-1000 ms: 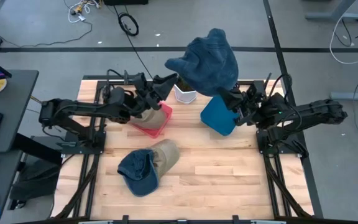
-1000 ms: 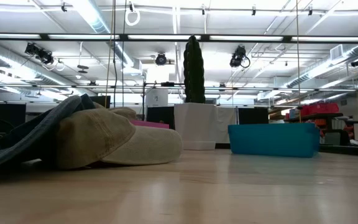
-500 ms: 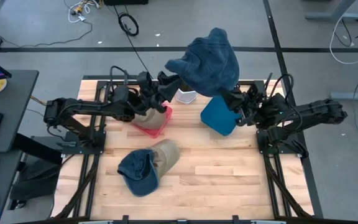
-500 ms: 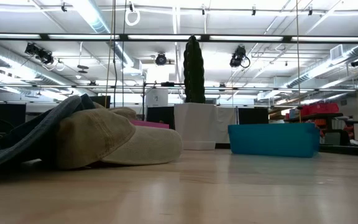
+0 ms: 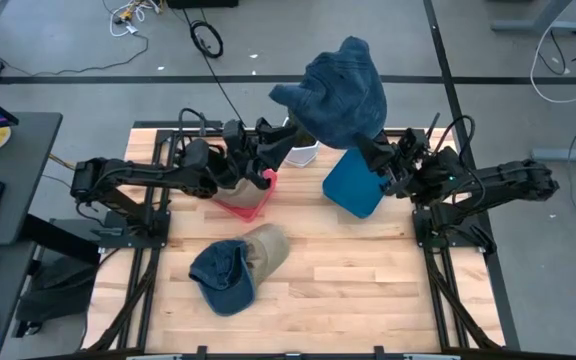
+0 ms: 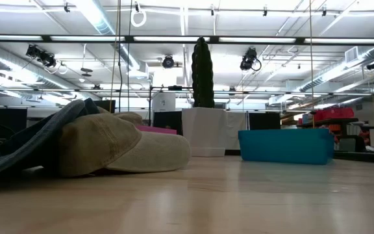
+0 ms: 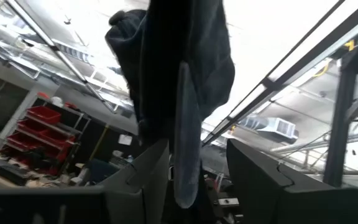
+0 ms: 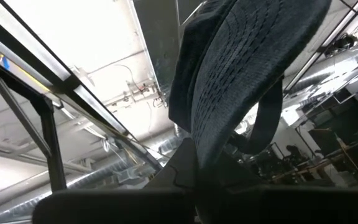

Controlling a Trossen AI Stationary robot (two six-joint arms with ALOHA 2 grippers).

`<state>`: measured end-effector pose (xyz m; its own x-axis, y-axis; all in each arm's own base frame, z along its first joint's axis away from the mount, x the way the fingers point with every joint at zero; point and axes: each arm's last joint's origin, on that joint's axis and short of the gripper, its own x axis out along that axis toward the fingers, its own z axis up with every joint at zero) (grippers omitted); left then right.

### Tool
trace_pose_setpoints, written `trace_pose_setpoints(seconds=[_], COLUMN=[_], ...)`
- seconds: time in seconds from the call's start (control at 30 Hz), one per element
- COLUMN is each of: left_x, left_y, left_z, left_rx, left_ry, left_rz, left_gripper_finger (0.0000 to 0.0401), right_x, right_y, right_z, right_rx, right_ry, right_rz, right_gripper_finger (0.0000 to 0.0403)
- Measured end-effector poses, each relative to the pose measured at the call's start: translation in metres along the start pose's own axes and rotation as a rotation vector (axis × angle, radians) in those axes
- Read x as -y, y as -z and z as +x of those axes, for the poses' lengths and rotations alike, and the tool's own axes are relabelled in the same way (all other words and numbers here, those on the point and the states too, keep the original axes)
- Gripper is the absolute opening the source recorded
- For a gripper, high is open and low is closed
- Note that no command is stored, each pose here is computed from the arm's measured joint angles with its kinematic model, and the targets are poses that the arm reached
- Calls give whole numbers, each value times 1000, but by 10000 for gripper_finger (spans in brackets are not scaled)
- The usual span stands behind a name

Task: Pick & Place hat
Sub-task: Put the right blue cap into the blue bin

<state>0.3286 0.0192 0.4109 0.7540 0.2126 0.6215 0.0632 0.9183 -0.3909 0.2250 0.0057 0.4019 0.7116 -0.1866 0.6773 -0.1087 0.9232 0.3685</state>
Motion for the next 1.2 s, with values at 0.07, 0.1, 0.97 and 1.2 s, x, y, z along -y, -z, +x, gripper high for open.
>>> trace_pose_setpoints(seconds=[0.07, 0.1, 0.97, 1.2], left_x=[-1, -1, -8, -6], left_y=[1, 1, 7, 7], left_z=[0, 0, 1, 1], left_rx=[-2, -1, -5, -11], left_ry=[-7, -7, -32, -2], left_rz=[1, 2, 35, 67], left_gripper_finger=[165, 165, 143, 54], right_x=[0, 0, 5, 5], right_y=[0, 0, 19, 19], right_z=[0, 0, 2, 2], right_rx=[-2, -3, -110, -101], right_ry=[0, 0, 27, 25], right_rz=[7, 14, 23, 27], right_gripper_finger=[6, 6, 6, 6])
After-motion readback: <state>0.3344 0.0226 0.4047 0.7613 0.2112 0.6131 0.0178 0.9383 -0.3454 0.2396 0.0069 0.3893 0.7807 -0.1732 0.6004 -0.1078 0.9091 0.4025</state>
